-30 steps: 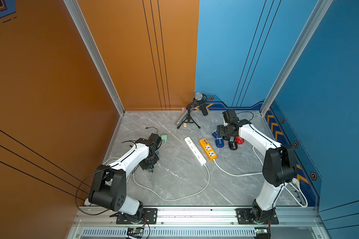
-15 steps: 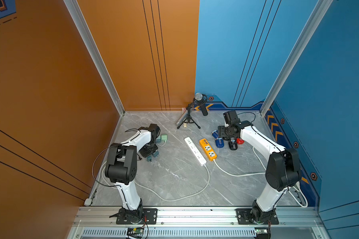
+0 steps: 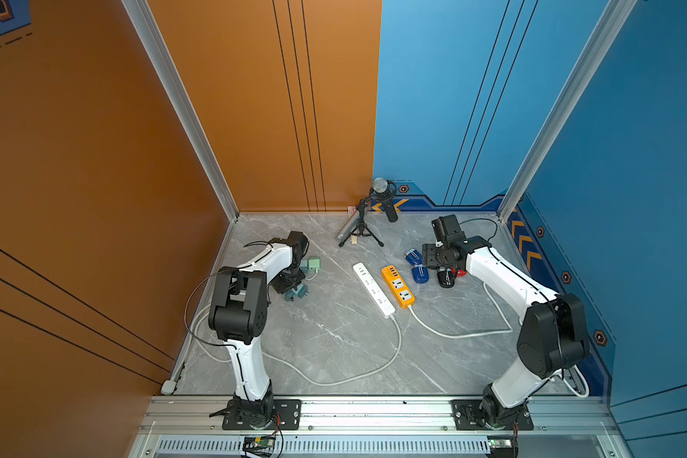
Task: Unplug the electric shaver
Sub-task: Place the plug at the center of the board.
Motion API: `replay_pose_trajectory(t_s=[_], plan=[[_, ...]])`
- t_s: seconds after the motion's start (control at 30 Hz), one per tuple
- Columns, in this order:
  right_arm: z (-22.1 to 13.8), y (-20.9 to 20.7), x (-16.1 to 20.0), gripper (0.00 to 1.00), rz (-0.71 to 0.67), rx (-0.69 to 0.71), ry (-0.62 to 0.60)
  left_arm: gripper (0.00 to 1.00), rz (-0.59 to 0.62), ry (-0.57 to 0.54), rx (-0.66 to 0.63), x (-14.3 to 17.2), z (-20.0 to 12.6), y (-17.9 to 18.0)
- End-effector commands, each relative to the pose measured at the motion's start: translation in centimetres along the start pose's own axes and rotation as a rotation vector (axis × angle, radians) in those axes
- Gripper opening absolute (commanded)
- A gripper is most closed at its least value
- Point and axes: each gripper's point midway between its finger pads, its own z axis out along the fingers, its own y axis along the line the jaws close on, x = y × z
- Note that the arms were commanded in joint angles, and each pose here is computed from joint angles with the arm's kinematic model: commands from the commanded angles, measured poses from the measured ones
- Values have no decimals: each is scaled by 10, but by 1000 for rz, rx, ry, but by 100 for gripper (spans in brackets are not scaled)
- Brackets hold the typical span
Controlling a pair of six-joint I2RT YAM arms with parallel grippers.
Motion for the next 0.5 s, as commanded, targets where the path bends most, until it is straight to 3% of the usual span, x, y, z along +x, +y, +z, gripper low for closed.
replay_pose_trajectory(t_s=[0.0, 0.1, 0.17, 0.3, 0.47], plan=[[-7, -2, 1, 78, 15, 15, -15, 48, 16, 2, 5, 3, -4, 2], [-7, -1, 1, 78, 12, 15, -13, 75, 30, -14, 1, 7, -10, 9], [-6, -1, 1, 79, 11, 16, -13, 85, 40, -20, 1, 11, -13, 12], [-7, -2, -3, 79, 1, 22, -21, 98, 60, -50, 6, 17, -25, 22], [-10, -2, -8, 79, -11, 24, -35, 99, 122, -126, 48, 21, -53, 26]])
